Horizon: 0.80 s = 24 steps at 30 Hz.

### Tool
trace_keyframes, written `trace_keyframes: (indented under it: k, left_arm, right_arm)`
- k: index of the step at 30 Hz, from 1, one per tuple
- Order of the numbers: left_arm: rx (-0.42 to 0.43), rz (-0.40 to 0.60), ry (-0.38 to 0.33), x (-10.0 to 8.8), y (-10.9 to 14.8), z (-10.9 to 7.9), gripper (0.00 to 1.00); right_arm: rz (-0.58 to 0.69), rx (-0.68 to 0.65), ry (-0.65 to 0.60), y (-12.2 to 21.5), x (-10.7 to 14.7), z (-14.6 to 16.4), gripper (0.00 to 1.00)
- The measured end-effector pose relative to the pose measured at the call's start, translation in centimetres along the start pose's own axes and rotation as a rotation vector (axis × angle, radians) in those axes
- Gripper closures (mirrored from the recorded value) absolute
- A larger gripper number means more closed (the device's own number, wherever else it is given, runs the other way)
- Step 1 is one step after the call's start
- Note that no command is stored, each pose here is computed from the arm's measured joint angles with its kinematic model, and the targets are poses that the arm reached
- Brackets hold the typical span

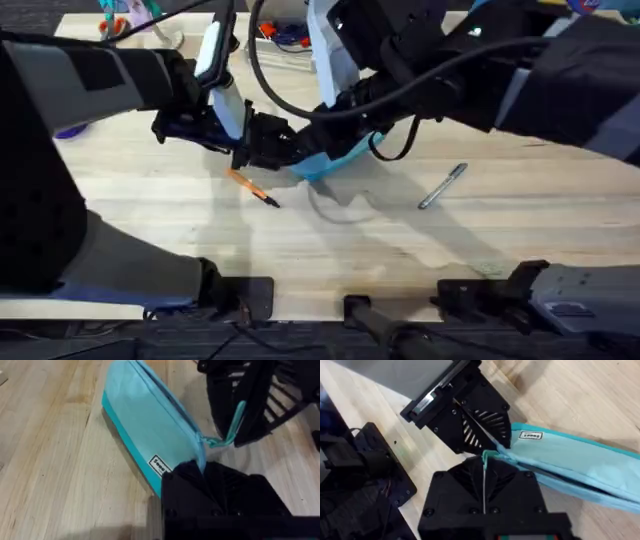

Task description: Unzip the bag, pick up the pens from the table one at a time and place them inside, then zip the bag closed.

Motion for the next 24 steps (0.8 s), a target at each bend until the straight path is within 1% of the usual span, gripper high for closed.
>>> trace_keyframes:
  k: [7,15,23,24]
  left_arm:
    - [0.000,0.000,-0.001,0.0,0.0,0.0,0.959]
    - [-0.002,0.000,-0.003,0.0,0.0,0.1,0.959]
    - [-0.002,0.000,-0.003,0.0,0.0,0.1,0.959]
    - [-0.002,0.000,-0.003,0.0,0.0,0.1,0.959]
  right_arm:
    - [0.001,-0.010,0.002,0.0,0.0,0.2,0.971]
    - [0.010,-0.060,0.016,-0.1,0.2,1.4,0.971]
    - [0.011,-0.063,0.017,-0.1,0.2,1.5,0.971]
    - [0.011,-0.063,0.016,-0.1,0.2,1.5,0.955]
Point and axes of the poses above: each hand's point on the last joint's axis, 136 mm out from that joint toward the fingers, its own y axis back along the fingers, its own z axis along the line the jaws close on, x = y × z, the point moved 2 cm from there along y, back along the fingers, and after that the axes turned 8 degrees about -y, right-handed, at the moved point
